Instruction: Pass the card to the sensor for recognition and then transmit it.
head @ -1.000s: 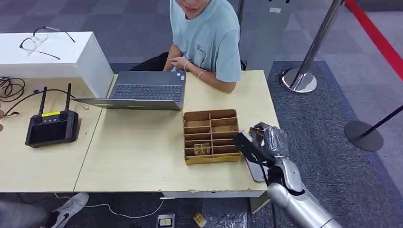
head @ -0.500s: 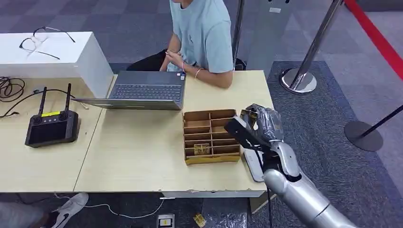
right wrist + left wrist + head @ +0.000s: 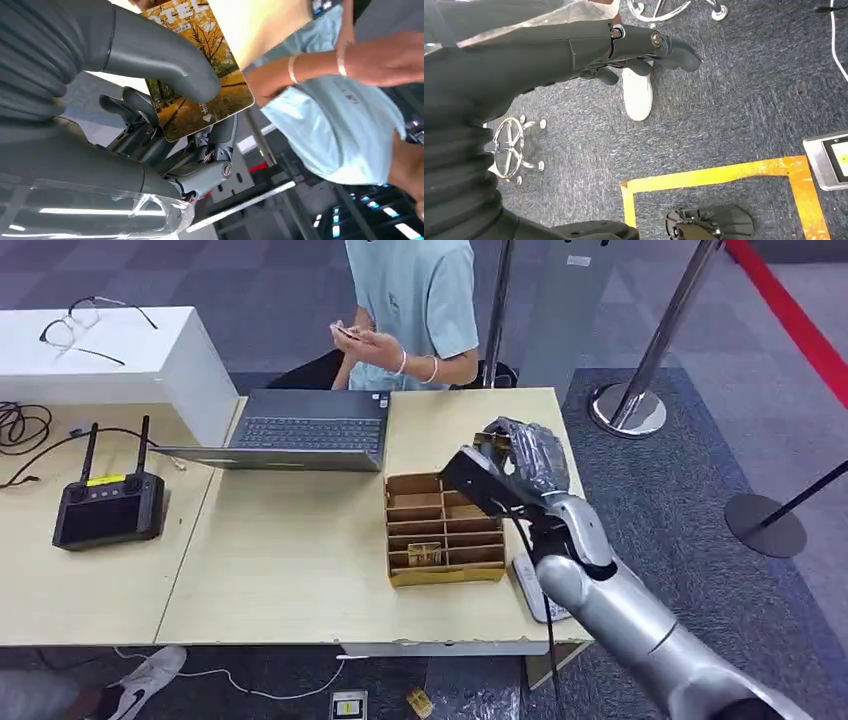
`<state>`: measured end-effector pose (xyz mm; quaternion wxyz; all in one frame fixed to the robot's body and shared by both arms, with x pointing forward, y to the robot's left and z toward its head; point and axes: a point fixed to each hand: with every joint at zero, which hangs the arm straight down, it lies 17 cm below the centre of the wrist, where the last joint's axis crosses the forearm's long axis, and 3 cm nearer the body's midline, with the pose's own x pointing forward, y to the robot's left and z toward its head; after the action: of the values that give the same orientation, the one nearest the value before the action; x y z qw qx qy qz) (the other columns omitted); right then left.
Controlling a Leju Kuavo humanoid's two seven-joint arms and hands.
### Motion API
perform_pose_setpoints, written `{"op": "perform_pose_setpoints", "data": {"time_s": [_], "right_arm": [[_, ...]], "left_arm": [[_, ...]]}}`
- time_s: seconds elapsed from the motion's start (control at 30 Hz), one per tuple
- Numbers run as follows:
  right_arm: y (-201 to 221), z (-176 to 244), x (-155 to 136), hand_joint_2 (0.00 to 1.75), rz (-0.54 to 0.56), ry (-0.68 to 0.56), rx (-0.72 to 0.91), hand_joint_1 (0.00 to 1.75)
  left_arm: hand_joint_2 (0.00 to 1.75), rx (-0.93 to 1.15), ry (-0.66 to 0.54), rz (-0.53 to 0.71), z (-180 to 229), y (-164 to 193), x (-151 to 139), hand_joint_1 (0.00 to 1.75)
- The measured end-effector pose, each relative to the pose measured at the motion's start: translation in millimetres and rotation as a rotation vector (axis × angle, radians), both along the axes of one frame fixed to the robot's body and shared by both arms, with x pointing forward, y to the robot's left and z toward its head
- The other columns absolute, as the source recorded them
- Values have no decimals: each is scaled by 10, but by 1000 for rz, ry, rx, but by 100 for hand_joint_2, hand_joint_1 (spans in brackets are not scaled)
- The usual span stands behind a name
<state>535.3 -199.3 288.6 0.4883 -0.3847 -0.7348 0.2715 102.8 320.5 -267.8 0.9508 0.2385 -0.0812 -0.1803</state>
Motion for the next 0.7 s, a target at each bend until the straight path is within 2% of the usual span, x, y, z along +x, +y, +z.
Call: {"op": "perform_pose_setpoints", "data": {"time_s": [0.3,0.7], "right_arm": [[165,351,138,175,41,-24,-20,175],[291,729,368,175,64,-30,-61,175]], "left_arm": [[175,-4,8,8,-6,-1,-20,0],[175,33,2,25,14,185,-19,0]]}}
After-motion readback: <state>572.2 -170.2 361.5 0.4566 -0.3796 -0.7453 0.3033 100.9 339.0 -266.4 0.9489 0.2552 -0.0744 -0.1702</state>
